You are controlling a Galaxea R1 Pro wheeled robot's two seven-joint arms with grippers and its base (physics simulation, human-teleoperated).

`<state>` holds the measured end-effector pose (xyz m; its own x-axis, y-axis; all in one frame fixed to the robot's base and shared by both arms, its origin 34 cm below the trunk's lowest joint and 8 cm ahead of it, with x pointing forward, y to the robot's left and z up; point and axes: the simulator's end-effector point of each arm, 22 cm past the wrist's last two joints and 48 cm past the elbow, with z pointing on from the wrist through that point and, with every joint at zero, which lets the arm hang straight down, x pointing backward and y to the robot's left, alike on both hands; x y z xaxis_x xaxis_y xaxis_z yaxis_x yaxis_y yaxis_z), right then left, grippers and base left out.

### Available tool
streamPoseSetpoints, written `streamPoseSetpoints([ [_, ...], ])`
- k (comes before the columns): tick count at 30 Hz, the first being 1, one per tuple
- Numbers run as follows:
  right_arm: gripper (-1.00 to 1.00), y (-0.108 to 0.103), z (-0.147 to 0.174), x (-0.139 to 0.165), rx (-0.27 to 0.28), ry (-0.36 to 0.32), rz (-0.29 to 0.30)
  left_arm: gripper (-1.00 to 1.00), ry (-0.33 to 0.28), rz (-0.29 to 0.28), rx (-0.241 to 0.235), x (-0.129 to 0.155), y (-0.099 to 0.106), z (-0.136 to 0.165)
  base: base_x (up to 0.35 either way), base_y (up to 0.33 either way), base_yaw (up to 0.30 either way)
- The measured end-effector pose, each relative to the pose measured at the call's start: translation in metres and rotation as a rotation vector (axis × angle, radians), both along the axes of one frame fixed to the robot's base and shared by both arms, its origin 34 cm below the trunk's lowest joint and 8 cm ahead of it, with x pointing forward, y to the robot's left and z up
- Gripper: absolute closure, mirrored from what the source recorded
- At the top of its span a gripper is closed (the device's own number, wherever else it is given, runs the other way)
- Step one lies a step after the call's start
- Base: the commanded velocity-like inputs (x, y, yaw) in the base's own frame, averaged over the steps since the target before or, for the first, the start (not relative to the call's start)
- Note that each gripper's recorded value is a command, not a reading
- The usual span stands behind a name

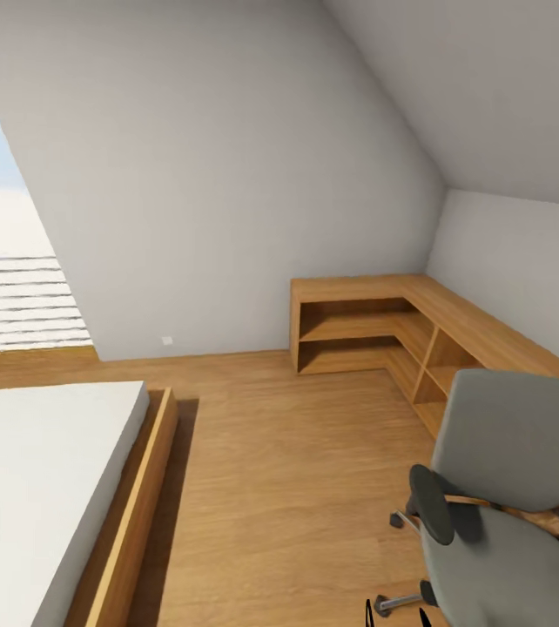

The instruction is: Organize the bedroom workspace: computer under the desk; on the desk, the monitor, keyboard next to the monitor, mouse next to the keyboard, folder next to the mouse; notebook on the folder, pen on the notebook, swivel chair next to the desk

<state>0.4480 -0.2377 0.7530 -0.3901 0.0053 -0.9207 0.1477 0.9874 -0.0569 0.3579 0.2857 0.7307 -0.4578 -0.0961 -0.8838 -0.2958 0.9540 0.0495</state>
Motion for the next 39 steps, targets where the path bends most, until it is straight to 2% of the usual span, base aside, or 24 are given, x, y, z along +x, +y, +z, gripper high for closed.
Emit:
streamPoseSetpoints([
  [25, -1.0, -0.0016, 0.0, 0.0001, -0.002, 0.0, -0.002, -1.0, 0.0, 0.003, 0.002, -0.0001, 0.0017, 0.0001, 0.29, 0.182, 0.0],
  [39, -1.0, -0.0011, 0.0, 0.0003, -0.001, 0.0, 0.0, -1.0, 0.0, 0.003, 0.002, -0.0001, 0.0017, 0.0001, 0.316, 0.1, 0.0],
])
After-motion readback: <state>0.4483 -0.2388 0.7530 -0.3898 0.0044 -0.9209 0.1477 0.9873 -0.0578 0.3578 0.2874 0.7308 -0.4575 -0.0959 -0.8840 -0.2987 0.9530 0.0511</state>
